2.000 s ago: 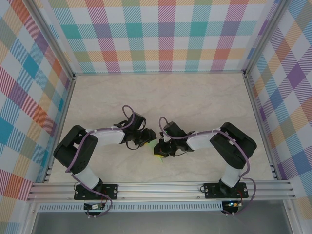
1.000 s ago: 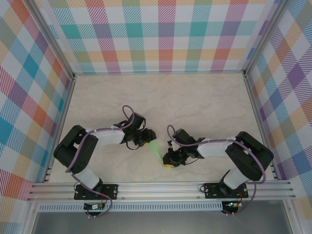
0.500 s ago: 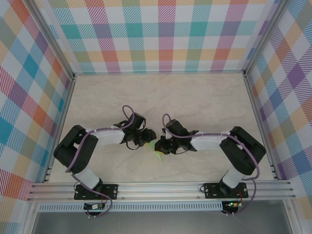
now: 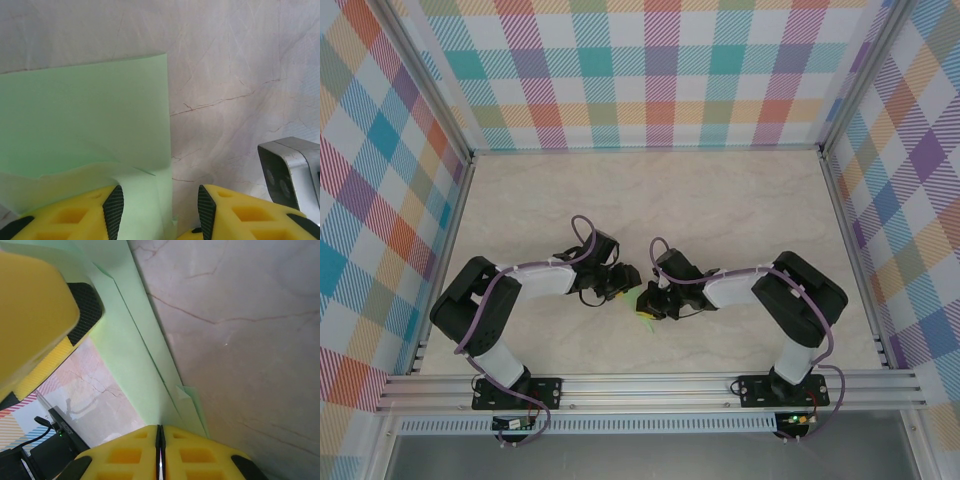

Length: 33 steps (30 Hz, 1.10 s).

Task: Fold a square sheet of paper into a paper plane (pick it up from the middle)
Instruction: Fold the wing for the fifth time at the center of the table.

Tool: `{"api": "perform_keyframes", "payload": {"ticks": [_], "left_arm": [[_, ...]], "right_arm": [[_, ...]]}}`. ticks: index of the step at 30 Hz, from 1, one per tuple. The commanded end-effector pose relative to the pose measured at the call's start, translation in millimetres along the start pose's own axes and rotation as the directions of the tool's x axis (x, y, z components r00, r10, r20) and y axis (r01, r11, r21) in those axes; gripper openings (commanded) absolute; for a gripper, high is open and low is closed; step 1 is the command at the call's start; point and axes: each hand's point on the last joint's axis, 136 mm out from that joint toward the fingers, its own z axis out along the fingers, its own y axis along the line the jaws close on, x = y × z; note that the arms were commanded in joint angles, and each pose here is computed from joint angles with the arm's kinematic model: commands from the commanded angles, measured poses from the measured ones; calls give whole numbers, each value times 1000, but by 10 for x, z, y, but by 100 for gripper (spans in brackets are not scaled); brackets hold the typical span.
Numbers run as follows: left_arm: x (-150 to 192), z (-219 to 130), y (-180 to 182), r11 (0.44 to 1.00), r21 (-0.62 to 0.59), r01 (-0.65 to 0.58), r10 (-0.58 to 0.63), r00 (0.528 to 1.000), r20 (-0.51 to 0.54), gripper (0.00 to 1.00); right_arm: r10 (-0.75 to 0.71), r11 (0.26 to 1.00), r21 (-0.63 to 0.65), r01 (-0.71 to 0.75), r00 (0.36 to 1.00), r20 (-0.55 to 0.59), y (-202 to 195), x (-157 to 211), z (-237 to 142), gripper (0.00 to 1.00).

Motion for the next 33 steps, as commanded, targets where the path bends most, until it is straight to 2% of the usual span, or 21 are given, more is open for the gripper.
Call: {"api": "perform_keyframes", "payload": {"ticks": [1, 4, 8, 11, 19, 29, 33], "left_arm": [[-40, -49, 142, 997, -71, -3, 3, 1000, 0, 48], [-132, -220, -63, 998, -33, -54, 55, 998, 34, 50], [-210, -470, -315, 994, 20, -109, 107, 991, 75, 54], [-174, -547, -365, 991, 52, -123, 118, 990, 82, 54], [-48, -375, -210, 991, 97, -90, 85, 994, 63, 49], [-27, -209, -156, 988, 136, -78, 71, 996, 57, 49], [-76, -179, -66, 993, 81, -86, 80, 994, 76, 49]], "right_arm": [[73, 976, 208, -61, 996, -54, -572, 203, 23, 11], [82, 956, 286, -59, 994, -70, -781, 271, -2, 10], [78, 950, 310, -51, 994, -75, -834, 290, -22, 10], [78, 948, 315, -50, 994, -77, -825, 279, -15, 9], [82, 941, 336, -49, 993, -85, -828, 268, -5, 8], [95, 928, 370, -56, 991, -90, -907, 293, -22, 8], [94, 924, 378, -53, 991, -93, -927, 306, -28, 7]]}}
